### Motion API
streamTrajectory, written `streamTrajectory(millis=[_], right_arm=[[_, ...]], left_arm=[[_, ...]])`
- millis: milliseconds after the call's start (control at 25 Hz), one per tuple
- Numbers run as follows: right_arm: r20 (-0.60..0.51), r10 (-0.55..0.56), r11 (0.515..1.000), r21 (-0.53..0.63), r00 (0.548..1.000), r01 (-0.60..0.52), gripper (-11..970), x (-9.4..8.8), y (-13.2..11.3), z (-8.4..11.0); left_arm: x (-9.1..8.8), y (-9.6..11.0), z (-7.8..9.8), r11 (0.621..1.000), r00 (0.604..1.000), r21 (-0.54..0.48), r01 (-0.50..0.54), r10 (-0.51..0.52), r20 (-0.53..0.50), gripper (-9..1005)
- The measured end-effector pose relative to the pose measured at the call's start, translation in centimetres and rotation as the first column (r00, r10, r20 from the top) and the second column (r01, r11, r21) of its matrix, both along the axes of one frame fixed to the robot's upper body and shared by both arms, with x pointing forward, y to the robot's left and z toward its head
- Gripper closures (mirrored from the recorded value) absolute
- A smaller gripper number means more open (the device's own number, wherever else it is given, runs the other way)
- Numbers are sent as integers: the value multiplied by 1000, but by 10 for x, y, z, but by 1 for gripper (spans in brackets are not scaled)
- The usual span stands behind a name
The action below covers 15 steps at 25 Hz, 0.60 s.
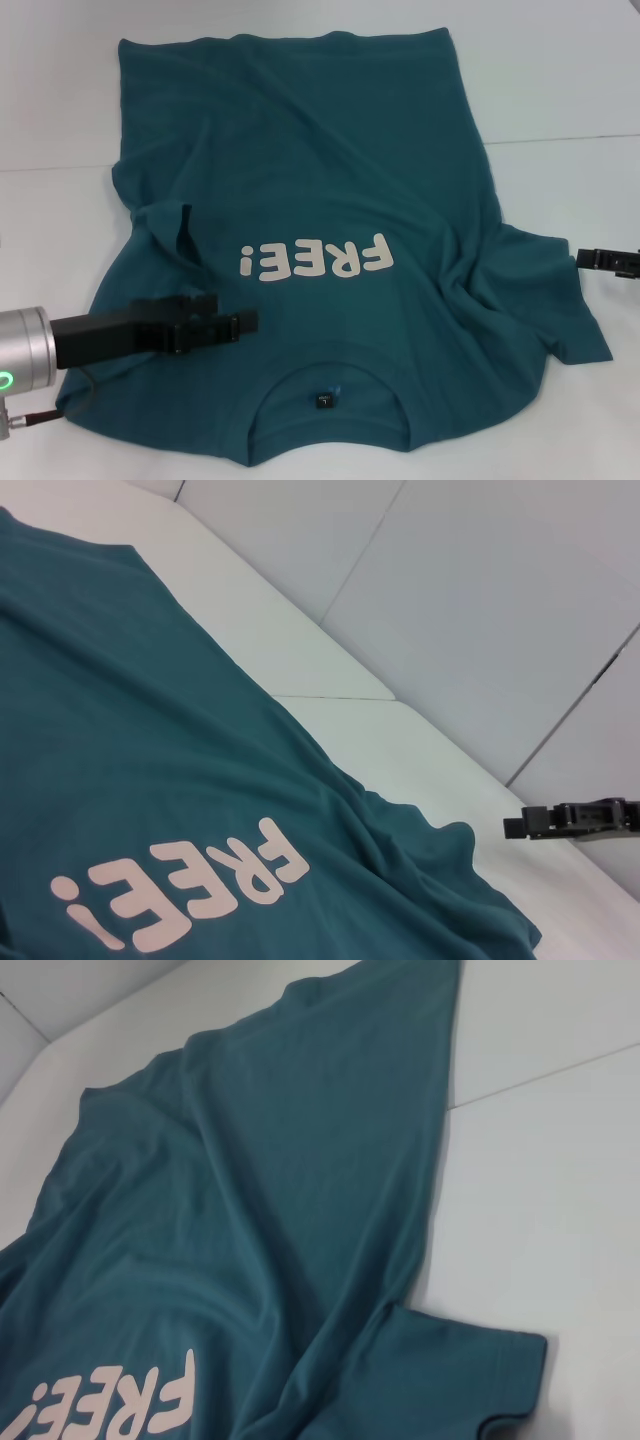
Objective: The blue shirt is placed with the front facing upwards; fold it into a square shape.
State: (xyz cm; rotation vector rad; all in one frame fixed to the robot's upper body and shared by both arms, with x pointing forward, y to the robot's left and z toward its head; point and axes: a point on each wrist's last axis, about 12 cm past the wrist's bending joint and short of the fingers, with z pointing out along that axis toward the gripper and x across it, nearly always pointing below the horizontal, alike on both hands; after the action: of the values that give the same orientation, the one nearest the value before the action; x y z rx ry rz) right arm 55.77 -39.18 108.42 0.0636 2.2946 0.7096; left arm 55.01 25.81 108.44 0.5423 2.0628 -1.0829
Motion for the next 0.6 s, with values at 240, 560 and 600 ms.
streamTrajectory(millis=[240, 560, 600], right_arm=[[3, -12, 1000, -13, 1000, 12, 79, 3, 7, -6], [10, -30, 999, -24, 1000, 30, 78, 11, 22, -17], [7, -28, 999, -23, 1000, 28, 78, 12, 25, -19]], left_arm=[[-2, 0, -2, 1000, 1000, 4, 7, -7, -4, 105], [-3, 1, -3, 1000, 1000, 4, -2, 2, -6, 106], [-3, 1, -3, 1000, 1000, 5, -1, 1, -7, 106]])
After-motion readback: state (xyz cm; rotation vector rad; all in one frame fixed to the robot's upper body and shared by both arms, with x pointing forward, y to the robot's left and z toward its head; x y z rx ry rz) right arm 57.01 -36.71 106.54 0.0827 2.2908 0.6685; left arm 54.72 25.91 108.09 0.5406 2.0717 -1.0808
